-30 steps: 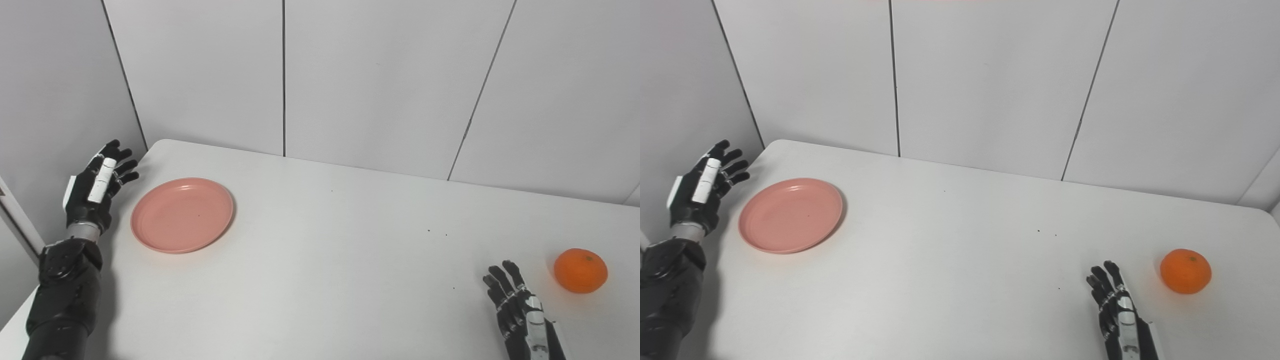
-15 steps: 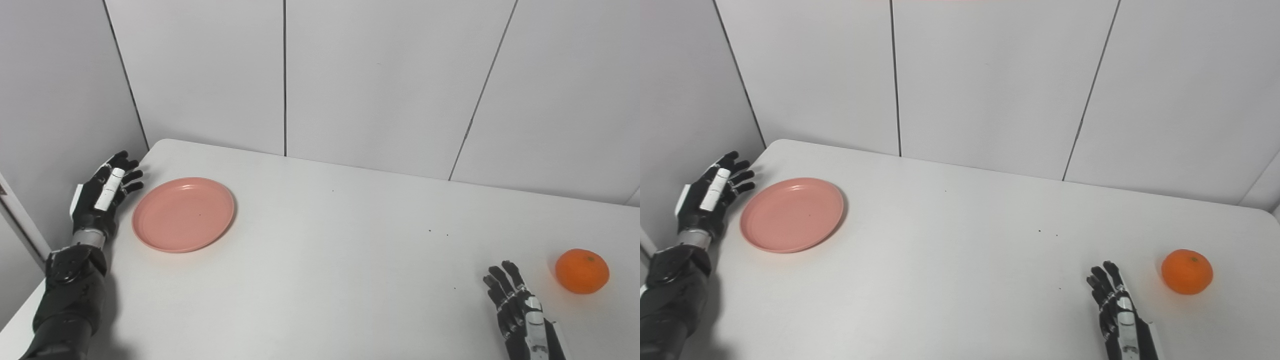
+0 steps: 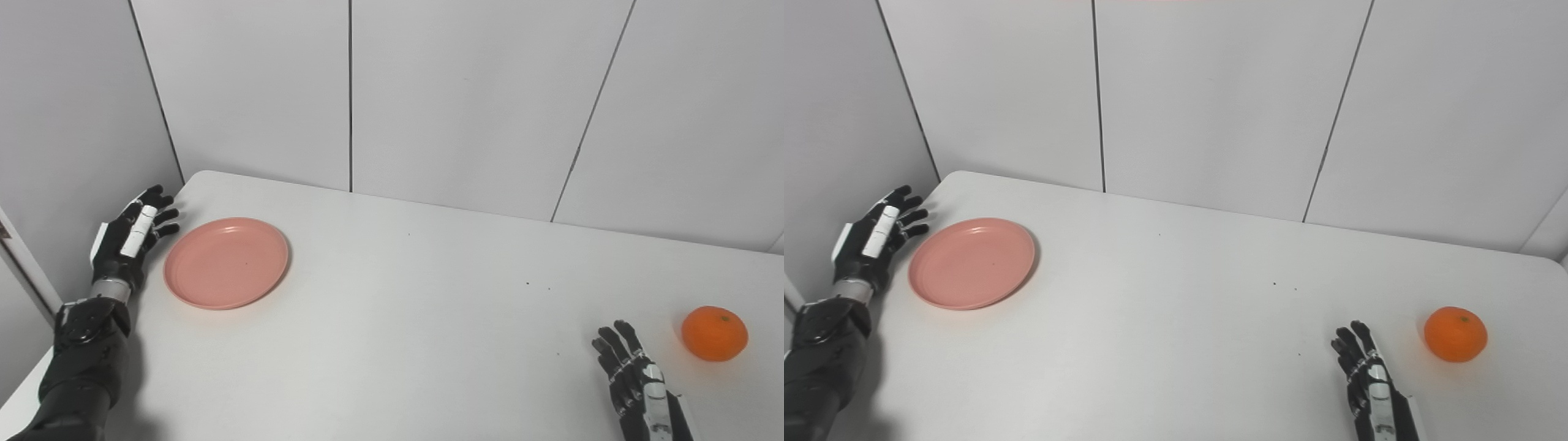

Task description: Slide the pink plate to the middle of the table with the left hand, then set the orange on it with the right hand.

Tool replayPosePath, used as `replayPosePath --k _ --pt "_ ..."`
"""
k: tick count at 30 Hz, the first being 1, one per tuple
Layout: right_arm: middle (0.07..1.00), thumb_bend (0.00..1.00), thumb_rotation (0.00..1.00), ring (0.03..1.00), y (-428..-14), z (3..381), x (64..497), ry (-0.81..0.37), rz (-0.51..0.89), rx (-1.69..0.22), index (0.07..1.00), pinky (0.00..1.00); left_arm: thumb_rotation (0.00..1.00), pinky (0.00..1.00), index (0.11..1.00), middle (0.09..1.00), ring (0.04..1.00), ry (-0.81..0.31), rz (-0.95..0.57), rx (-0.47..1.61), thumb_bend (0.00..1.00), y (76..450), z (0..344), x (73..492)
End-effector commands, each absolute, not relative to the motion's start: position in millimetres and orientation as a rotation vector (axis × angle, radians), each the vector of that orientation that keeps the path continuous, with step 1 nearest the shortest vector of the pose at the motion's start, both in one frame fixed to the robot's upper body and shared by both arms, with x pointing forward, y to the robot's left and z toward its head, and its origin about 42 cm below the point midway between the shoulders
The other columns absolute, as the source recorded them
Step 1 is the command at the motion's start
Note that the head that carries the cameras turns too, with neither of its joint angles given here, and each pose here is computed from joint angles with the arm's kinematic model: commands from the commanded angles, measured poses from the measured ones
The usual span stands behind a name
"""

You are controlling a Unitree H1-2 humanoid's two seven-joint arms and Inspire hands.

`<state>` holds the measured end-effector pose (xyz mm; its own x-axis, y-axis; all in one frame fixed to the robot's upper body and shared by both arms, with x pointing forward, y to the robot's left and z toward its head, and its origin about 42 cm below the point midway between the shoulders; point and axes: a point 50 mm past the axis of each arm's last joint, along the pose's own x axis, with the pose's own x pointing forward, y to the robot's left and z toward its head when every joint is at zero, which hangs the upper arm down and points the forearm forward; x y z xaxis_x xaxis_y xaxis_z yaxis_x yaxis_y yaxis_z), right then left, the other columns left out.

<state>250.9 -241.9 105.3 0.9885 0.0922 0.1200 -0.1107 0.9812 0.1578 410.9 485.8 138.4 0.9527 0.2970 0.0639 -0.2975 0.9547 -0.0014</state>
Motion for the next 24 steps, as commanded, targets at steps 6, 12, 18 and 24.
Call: replayPosePath --k 6,12,18,24 --pt "0.915 0.77 0.93 0.921 -235.6 67.2 228.5 0.040 0.087 0.209 0.937 1.00 0.66 0.75 0.851 0.871 0.853 -0.083 0.249 -0.180 0.96 478.3 157.2 420.8" --pt "0.916 0.76 0.94 0.922 -235.5 67.1 228.3 0.042 0.087 0.207 0.935 1.00 0.65 0.78 0.859 0.866 0.853 -0.083 0.236 -0.314 0.96 471.3 155.4 425.5" --pt "0.916 0.76 0.94 0.922 -235.2 67.8 227.2 0.043 0.088 0.206 0.936 1.00 0.69 0.79 0.871 0.890 0.846 -0.040 0.249 -0.420 0.93 462.8 155.4 428.7" --pt "0.915 0.77 0.93 0.919 -235.4 68.8 226.6 0.041 0.090 0.204 0.937 1.00 0.67 0.81 0.860 0.929 0.888 -0.009 0.251 -0.507 0.92 455.8 147.6 426.8"
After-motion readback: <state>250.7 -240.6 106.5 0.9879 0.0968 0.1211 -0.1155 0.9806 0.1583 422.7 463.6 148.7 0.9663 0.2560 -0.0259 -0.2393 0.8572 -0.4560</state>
